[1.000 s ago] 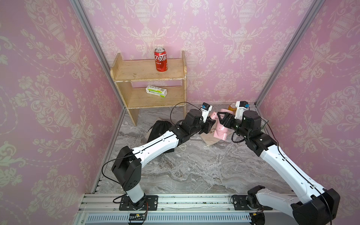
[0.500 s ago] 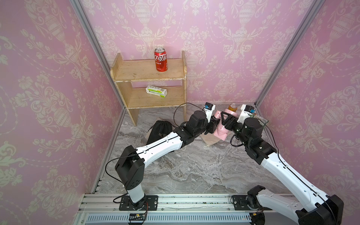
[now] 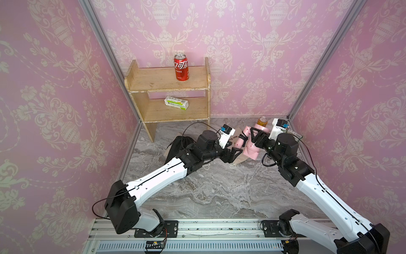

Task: Pack away hair dryers
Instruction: Fold the hair dryer.

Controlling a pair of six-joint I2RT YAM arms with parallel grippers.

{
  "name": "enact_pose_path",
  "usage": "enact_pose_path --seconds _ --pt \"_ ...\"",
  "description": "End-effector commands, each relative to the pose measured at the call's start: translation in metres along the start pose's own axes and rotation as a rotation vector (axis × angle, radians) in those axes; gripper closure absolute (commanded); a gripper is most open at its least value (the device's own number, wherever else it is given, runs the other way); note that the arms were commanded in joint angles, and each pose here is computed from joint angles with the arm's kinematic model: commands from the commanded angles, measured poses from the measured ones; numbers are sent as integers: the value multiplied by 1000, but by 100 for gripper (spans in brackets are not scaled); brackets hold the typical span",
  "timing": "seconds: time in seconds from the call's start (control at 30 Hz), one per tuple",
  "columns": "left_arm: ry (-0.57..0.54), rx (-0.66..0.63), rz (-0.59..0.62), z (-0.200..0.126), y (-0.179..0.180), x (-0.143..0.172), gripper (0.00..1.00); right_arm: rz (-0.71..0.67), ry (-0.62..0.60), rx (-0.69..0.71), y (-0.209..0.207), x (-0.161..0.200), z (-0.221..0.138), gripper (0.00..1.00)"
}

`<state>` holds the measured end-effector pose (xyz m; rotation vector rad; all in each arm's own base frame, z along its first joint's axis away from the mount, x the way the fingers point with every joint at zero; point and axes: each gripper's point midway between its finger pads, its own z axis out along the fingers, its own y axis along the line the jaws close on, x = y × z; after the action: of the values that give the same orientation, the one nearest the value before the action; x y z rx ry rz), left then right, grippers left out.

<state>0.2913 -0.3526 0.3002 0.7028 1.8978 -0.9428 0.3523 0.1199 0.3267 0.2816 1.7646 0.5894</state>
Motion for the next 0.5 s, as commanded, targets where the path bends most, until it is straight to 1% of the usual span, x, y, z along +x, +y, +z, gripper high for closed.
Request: enact_pose_path --seconds 0.0,0.1,0.17,0.33,0.47 --pt "30 -70 -64 -13 30 11 26 -38 -53 -115 27 -26 -15 63" --pt "42 -129 -125 -12 59 14 26 -53 -9 -166 36 -19 -20 62" --pt "68 -151 -139 -7 70 20 26 -56 20 -204 44 -16 -23 62" --pt "113 -112 -180 18 74 33 27 -27 93 -274 57 -6 -26 62" --pt "103 -59 -211 37 63 34 28 -6 121 -298 62 0 -23 62"
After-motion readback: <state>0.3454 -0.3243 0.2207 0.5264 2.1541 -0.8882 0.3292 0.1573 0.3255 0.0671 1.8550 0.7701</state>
